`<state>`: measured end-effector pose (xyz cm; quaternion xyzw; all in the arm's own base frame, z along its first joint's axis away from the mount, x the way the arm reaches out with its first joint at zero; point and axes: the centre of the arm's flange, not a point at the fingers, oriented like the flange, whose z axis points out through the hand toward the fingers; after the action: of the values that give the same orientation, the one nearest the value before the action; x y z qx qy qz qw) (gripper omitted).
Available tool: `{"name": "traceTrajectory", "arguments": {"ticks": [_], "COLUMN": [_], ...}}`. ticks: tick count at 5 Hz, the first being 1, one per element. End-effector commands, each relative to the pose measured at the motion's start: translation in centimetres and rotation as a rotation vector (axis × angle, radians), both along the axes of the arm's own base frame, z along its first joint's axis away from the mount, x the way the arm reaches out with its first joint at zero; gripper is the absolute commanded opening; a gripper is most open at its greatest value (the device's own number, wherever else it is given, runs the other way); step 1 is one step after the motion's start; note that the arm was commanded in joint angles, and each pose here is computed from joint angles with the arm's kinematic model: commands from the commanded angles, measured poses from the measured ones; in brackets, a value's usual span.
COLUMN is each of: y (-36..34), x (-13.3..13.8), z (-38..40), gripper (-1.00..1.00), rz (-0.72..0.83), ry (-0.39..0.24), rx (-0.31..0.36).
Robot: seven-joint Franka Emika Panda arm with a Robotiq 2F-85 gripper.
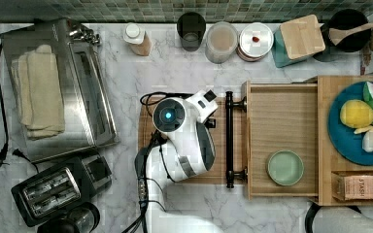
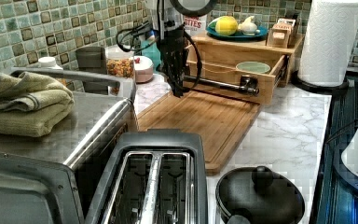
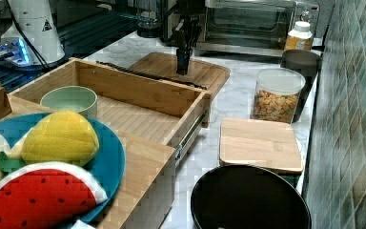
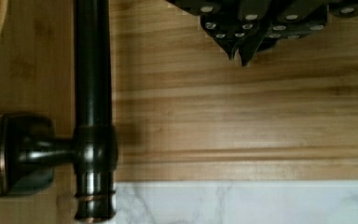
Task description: Close the drawer.
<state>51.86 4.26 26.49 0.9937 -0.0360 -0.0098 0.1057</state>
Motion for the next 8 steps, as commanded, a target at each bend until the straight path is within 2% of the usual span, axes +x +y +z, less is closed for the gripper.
{"name": "traceTrajectory", "arguments": {"ticks": [1, 3, 4, 6, 7, 8], "y": [-4.3, -8.5, -11.3, -17.7, -21.7, -26.9], "x": [-0.8, -0.6, -0.4, -1.3, -2.2, -2.4], "z": [-0.6, -0.4, -0.2, 0.9, 1.7, 2.5], "gripper": [-1.0, -1.0, -1.0, -1.0, -1.0, -1.0], "rz": [0.113, 0.124, 0.108, 0.037, -0.032, -0.052], "ry": [0.056, 0.018, 0.029, 0.02, -0.041, -0.042], "rx": [-0.008, -0.001, 0.014, 0.004, -0.035, -0.033]}}
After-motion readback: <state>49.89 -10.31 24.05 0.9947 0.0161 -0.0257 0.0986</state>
